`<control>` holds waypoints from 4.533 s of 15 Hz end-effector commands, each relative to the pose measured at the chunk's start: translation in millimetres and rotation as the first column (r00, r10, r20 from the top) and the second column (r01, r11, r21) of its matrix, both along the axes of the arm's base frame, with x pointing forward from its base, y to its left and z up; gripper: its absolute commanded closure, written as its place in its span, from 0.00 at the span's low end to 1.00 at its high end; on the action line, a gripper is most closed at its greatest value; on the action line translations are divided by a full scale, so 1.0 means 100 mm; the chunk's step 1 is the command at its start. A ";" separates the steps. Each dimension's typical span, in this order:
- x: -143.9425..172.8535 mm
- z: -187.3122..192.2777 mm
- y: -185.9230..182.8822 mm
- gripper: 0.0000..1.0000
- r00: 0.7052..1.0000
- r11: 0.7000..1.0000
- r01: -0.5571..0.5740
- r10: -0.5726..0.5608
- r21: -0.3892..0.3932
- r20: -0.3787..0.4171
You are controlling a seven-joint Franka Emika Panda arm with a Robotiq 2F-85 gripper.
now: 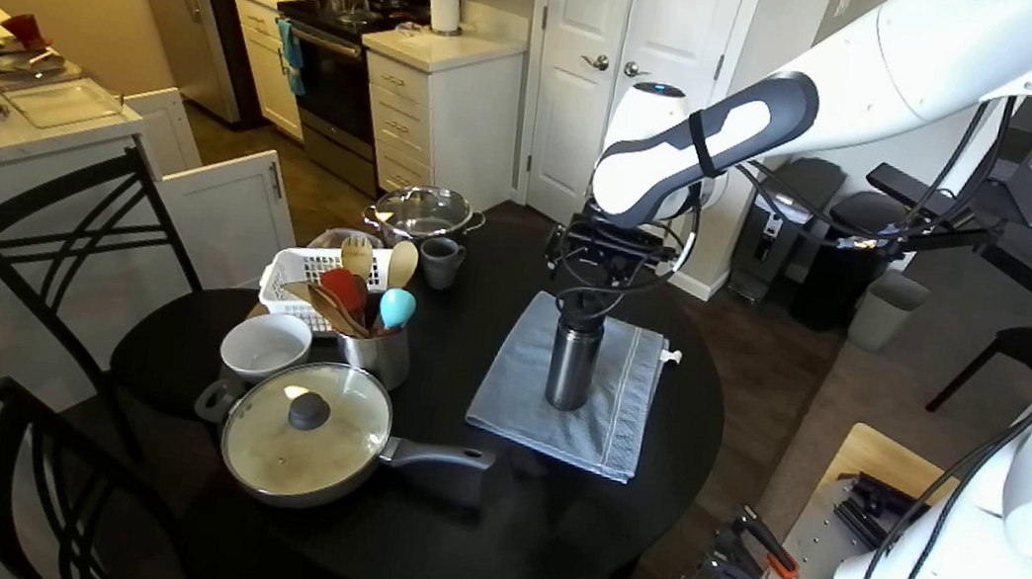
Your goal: Place the flask lid on the towel
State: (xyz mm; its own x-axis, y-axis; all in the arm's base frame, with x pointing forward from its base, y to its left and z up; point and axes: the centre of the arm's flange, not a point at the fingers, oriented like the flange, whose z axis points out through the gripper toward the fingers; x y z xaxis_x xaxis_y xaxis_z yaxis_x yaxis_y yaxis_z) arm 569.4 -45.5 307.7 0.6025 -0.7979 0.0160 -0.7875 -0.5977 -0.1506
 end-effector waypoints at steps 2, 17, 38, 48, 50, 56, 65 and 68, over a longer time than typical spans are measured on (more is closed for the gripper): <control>0.01 0.01 -0.06 0.00 0.996 0.997 -0.080 0.081 0.024 -0.046; -0.01 -0.12 -0.14 0.00 0.981 0.992 -0.122 0.115 -0.037 -0.157; 0.04 0.07 -0.17 0.94 0.989 0.994 -0.106 0.104 -0.016 -0.103; -0.10 0.73 -0.32 0.94 0.999 0.995 -0.039 0.039 -0.092 0.000; -0.10 0.73 -0.41 0.94 1.000 0.989 0.000 -0.001 -0.148 -0.008; -0.14 0.17 -0.83 0.94 0.972 0.953 0.189 -0.217 -0.238 -0.095; -0.26 -0.75 -1.31 0.94 0.836 0.831 0.450 -0.521 -0.327 -0.172; -0.22 -0.93 -1.33 0.94 0.798 0.790 0.498 -0.579 -0.357 -0.167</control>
State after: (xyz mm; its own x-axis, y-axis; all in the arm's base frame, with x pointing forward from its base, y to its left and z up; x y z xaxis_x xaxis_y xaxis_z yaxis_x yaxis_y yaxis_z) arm 537.3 -177.5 227.0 0.1468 -0.9775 0.1512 -0.9722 -0.1143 0.2045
